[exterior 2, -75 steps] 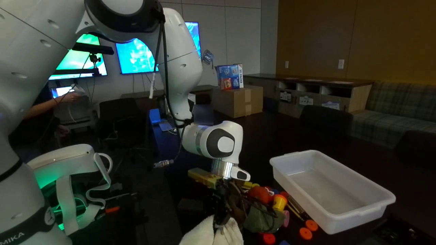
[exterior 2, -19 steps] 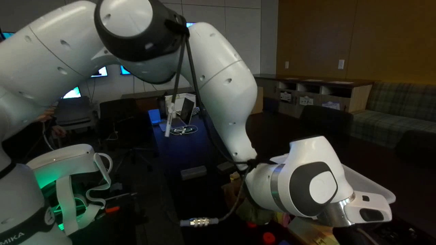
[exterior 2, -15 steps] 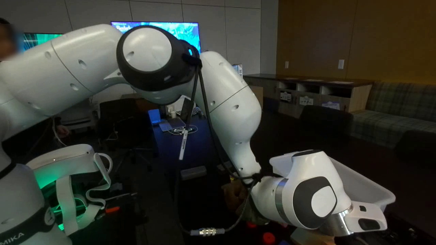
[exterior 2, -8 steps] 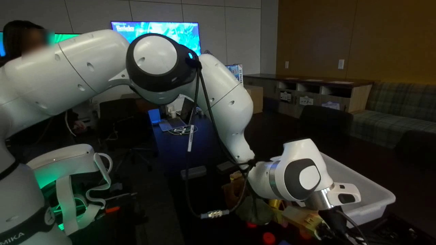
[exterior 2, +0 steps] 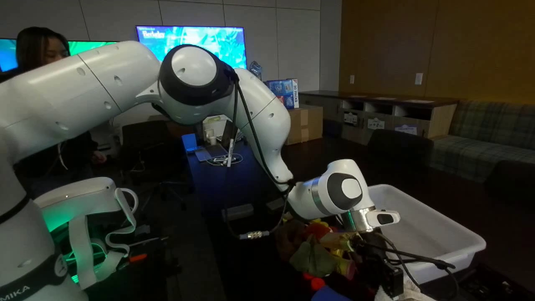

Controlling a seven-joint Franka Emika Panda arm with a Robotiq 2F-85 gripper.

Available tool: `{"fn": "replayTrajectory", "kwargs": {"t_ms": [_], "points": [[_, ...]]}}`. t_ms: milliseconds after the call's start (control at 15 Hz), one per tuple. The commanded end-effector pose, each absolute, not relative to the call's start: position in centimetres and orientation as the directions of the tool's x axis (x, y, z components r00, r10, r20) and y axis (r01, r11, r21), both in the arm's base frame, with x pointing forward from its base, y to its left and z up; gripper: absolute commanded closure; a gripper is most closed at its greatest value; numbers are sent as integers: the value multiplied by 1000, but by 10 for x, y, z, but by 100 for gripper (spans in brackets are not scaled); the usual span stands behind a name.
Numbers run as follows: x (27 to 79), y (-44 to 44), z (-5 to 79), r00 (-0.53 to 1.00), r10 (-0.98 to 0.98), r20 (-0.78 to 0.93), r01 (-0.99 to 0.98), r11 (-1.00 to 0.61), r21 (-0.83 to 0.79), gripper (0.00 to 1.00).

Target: Use the towel to slide all the objects on the table to the left.

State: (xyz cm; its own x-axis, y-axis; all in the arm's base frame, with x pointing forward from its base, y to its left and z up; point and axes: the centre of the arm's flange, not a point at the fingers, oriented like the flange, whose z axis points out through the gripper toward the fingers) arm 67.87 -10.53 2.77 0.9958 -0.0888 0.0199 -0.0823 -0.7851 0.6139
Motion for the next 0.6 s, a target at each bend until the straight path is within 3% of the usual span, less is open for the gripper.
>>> {"fn": "replayTrajectory", "kwargs": {"t_ms": [0,533], "points": [[665,-115,29,990,-135,-40,-69,-714,697,84],[630,-88,13,963,-184,-196,-19,-776,631,84]]}}
